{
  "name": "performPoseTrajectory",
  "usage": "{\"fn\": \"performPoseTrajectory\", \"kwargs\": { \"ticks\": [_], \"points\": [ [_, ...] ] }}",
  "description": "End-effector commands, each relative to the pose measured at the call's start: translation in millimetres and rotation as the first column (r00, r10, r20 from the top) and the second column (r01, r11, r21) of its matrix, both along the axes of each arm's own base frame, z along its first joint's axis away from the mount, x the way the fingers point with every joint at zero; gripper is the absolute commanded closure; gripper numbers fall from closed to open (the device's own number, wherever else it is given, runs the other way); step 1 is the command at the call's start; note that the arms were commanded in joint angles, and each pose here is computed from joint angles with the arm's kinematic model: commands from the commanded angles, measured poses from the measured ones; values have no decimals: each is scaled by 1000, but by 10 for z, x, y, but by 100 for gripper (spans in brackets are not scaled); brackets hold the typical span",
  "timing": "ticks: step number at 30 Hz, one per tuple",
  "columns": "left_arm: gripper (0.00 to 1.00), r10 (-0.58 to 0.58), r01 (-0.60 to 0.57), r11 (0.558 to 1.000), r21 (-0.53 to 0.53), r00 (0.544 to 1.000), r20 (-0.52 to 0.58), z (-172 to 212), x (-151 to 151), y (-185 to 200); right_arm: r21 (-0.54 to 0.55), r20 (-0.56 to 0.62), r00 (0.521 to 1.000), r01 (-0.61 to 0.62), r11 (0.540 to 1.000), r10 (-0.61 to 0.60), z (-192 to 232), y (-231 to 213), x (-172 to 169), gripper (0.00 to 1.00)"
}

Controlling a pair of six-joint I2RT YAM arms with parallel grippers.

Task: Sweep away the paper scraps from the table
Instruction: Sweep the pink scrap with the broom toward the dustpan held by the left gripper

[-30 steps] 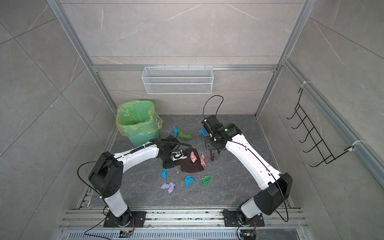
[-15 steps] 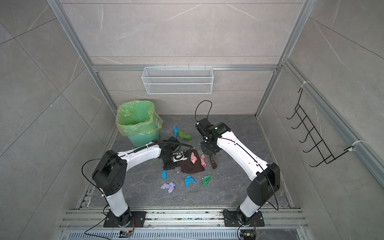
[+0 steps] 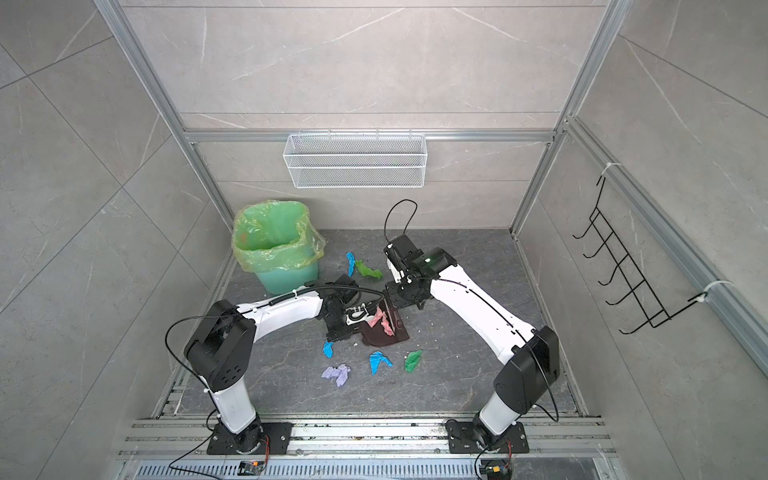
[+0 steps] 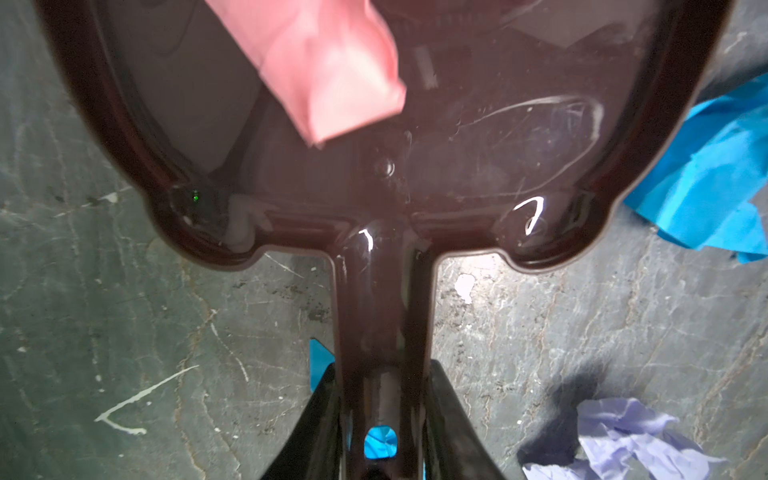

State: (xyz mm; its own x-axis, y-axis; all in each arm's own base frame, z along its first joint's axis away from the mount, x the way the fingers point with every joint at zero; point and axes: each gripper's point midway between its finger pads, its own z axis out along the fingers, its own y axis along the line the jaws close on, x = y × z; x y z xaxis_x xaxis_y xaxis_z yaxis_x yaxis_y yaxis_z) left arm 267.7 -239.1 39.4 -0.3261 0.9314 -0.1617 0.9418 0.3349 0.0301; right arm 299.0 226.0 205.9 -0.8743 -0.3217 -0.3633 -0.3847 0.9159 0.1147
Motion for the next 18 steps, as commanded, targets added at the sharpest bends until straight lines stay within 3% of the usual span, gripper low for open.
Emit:
{"fn": "performPoseTrajectory", "kwargs": {
  "ticks": [1,11,18],
  "points": [
    [100,33,-30,997,-65,998,52,146,62,-93,49,-37,998,-56,997,58,38,101,-180,100],
    [100,86,-74,990,-120,991,104,289,160,-156,-47,173,984,41,998,-32,559,-317,-88,100],
    [100,112,-89,984,-157,984,141,500,228,-180,-123,347,925,207,971,-153,798,-761,-17,100]
  ]
}}
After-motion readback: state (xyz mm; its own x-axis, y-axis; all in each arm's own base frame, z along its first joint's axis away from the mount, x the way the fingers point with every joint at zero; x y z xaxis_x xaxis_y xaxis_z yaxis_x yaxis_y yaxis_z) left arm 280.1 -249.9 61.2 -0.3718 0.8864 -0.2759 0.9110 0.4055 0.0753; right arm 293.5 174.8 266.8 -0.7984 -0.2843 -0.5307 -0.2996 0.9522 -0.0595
